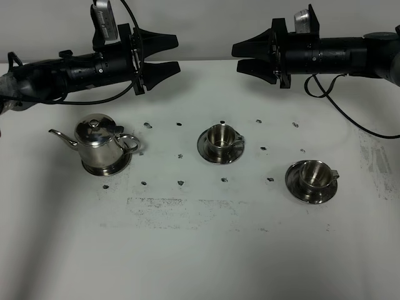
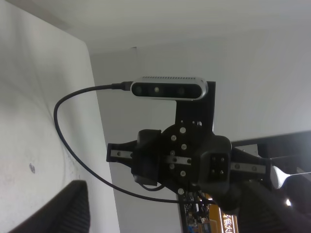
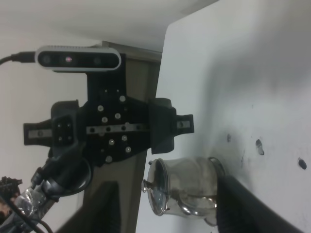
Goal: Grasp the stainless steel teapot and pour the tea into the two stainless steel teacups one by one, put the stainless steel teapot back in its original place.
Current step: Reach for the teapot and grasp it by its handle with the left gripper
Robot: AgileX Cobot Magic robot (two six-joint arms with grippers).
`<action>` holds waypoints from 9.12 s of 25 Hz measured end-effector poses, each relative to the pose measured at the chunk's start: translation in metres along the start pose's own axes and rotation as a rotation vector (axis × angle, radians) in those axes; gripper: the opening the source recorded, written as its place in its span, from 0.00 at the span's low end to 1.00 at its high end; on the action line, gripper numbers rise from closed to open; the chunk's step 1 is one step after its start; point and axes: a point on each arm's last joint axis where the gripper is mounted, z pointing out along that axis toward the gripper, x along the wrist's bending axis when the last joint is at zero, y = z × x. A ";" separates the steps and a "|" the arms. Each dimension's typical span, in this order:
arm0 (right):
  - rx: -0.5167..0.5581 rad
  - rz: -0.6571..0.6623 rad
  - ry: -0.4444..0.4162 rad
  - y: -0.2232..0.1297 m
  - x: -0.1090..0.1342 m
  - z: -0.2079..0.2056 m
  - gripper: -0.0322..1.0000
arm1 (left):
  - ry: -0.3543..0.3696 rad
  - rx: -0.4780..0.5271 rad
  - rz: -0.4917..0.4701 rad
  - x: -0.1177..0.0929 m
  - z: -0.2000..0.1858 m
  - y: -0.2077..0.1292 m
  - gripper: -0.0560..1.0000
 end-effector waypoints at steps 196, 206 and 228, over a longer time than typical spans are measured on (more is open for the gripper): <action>-0.607 -0.571 -1.074 -0.423 0.190 -0.236 0.41 | 1.173 1.059 1.112 -0.069 -0.003 -0.126 0.59; -0.608 -0.572 -1.074 -0.423 0.190 -0.236 0.41 | 1.168 1.130 1.004 -0.079 -0.011 -0.135 0.59; -0.608 -0.572 -1.073 -0.423 0.190 -0.236 0.41 | 1.523 0.817 0.989 -0.116 -0.011 -0.217 0.58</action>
